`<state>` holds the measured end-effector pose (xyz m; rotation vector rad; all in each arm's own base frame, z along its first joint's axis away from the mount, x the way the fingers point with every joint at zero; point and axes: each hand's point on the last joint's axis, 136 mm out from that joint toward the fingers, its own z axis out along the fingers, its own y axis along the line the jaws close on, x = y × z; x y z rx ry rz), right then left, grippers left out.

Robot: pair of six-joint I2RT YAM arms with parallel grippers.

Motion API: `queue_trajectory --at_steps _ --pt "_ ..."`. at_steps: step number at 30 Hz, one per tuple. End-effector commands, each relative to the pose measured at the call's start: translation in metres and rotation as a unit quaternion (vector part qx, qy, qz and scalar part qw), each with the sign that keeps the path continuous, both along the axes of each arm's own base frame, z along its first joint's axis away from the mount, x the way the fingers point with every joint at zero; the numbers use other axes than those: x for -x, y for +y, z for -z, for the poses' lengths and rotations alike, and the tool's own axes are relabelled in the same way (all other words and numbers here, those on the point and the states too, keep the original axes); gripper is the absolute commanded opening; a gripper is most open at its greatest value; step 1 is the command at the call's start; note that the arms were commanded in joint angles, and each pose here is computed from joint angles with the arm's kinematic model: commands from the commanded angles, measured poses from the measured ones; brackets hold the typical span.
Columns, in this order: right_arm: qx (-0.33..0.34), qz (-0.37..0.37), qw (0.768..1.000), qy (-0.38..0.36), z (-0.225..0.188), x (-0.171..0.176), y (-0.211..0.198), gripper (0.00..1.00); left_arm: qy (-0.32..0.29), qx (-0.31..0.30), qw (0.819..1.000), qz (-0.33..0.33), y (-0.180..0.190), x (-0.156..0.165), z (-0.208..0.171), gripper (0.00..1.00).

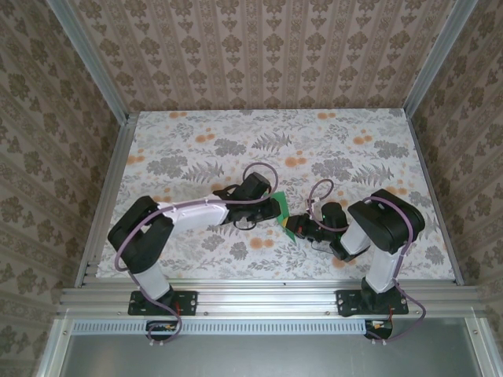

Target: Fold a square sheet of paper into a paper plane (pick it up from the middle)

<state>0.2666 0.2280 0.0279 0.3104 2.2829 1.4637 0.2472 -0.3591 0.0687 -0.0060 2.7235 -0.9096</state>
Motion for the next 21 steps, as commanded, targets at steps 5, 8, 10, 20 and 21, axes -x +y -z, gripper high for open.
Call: queue_trajectory --at_steps 5,8,10,20,21 --pt "-0.019 -0.001 1.0 0.009 -0.009 0.001 0.0 0.0 -0.014 0.029 0.999 0.02 -0.027 -0.013 -0.001 0.31" --pt "-0.011 0.001 1.0 0.007 -0.01 0.001 -0.003 0.03 -0.013 0.027 0.999 0.023 -0.03 -0.017 0.005 0.3" --pt "0.002 -0.002 1.0 0.004 -0.01 0.002 -0.004 0.07 -0.011 0.018 1.0 0.023 -0.03 -0.018 0.011 0.29" --pt "0.153 -0.022 0.988 0.002 -0.001 0.012 -0.028 0.45 -0.012 0.019 1.0 0.021 -0.029 -0.024 0.011 0.27" --pt "0.168 -0.027 0.985 -0.002 -0.004 0.013 -0.03 0.46 -0.011 0.018 1.0 0.022 -0.028 -0.023 0.012 0.27"
